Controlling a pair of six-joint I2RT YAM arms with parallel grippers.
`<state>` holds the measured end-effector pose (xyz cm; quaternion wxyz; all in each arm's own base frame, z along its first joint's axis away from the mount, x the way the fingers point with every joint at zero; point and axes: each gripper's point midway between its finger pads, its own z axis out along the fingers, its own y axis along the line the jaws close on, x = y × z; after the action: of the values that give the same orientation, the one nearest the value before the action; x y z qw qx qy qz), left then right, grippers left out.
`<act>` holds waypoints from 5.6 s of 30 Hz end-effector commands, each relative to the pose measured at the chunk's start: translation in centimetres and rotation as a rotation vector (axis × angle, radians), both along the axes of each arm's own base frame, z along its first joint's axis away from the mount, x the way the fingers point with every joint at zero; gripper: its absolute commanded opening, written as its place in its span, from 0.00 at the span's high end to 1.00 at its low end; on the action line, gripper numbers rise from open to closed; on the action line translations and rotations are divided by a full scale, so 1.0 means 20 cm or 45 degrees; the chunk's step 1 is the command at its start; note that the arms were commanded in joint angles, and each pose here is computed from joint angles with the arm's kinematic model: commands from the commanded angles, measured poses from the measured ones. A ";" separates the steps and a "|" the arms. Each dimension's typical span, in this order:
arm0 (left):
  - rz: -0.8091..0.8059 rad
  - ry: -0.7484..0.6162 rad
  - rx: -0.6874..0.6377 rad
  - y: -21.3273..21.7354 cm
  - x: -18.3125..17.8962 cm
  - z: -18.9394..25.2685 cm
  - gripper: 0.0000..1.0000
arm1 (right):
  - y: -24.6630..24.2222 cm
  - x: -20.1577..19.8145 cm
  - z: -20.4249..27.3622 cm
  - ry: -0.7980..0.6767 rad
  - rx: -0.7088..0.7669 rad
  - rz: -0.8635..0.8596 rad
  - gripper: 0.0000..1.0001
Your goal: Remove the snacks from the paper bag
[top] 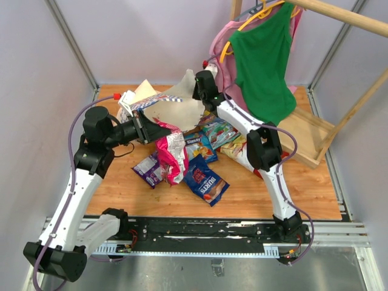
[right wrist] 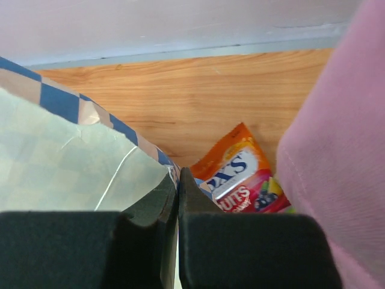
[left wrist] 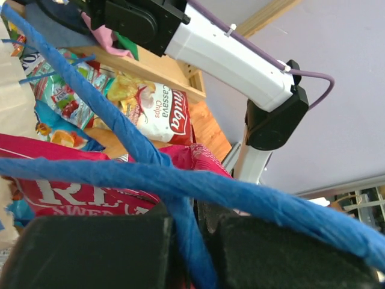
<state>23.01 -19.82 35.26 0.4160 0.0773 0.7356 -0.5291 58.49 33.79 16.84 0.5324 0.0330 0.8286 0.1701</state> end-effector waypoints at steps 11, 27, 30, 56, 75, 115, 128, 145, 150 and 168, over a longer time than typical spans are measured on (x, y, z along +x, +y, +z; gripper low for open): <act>-0.030 -0.140 -0.110 -0.06 0.13 0.20 0.98 | -0.09 -0.07 -0.01 -0.024 -0.051 0.007 0.99; 0.488 -0.069 -0.185 0.03 0.84 0.22 0.92 | 0.08 -0.31 0.13 -0.135 -0.150 0.143 0.99; 0.529 -0.081 -0.193 0.05 0.88 0.24 0.92 | 0.11 -0.33 0.14 -0.144 -0.165 0.161 0.99; 0.047 0.055 -0.010 -0.06 0.15 -0.29 0.76 | 0.09 -0.14 0.02 -0.074 -0.289 0.079 0.99; 0.408 -0.178 0.237 0.17 0.25 0.01 0.00 | 0.04 -0.12 0.07 -0.085 -0.253 0.067 0.99; 0.972 0.052 0.455 0.41 0.65 -0.81 0.00 | 0.22 -0.30 0.19 -0.036 -0.060 0.187 0.61; 1.225 0.003 0.625 0.76 1.08 -0.80 0.00 | -0.03 -0.23 0.58 -0.120 0.025 0.132 0.02; 1.287 -0.148 0.764 1.05 1.80 -0.67 0.00 | -0.60 -0.89 0.57 -0.123 0.001 0.049 0.02; 1.080 -0.142 0.699 0.97 1.79 -0.66 0.00 | -0.45 -0.91 0.48 -0.108 -0.026 0.236 0.02; 1.272 0.272 0.501 0.94 0.66 -0.95 0.00 | 0.24 -0.82 0.10 0.168 0.211 0.807 0.13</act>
<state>38.72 -2.72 21.47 0.5715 -0.1942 0.7801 -0.1647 42.41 34.99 18.37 0.4225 -0.1404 0.8342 0.3253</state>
